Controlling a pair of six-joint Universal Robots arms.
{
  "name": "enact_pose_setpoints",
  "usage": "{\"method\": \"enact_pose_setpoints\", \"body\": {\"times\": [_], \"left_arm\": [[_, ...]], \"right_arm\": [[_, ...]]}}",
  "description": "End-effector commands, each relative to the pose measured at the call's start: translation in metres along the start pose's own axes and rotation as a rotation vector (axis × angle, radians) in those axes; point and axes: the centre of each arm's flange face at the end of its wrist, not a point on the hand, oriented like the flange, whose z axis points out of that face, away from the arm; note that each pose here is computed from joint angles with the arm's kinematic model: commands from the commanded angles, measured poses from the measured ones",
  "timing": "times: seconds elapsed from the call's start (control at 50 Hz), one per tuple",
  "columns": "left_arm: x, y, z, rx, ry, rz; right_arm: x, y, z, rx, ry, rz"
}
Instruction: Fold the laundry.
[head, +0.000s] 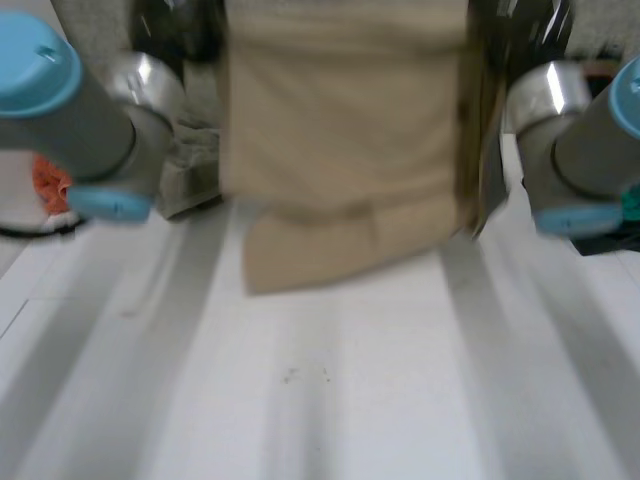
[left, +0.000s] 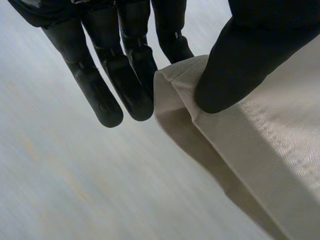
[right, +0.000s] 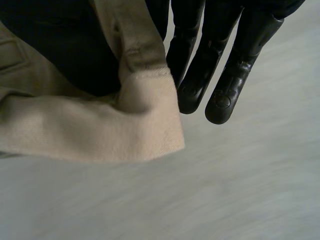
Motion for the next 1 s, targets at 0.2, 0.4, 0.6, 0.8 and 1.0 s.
{"method": "enact_pose_setpoints", "body": {"times": [0.2, 0.4, 0.6, 0.8, 1.0], "left_arm": [[-0.009, -0.016, -0.005, 0.194, -0.080, 0.037], [0.036, 0.065, -0.081, -0.151, 0.079, 0.009], [0.074, 0.105, -0.174, -0.560, 0.290, 0.059], [0.061, 0.047, -0.229, -0.704, 0.391, 0.101], [0.050, -0.011, -0.285, -0.894, 0.522, 0.090]], "right_arm": [[0.008, -0.014, 0.011, 0.127, 0.049, 0.174], [-0.075, 0.036, -0.054, -0.120, -0.286, 0.226], [-0.116, 0.065, -0.121, -0.387, -0.575, 0.264], [-0.076, 0.030, -0.172, -0.621, -0.853, 0.306], [-0.035, 0.014, -0.230, -0.821, -1.090, 0.254]]}}
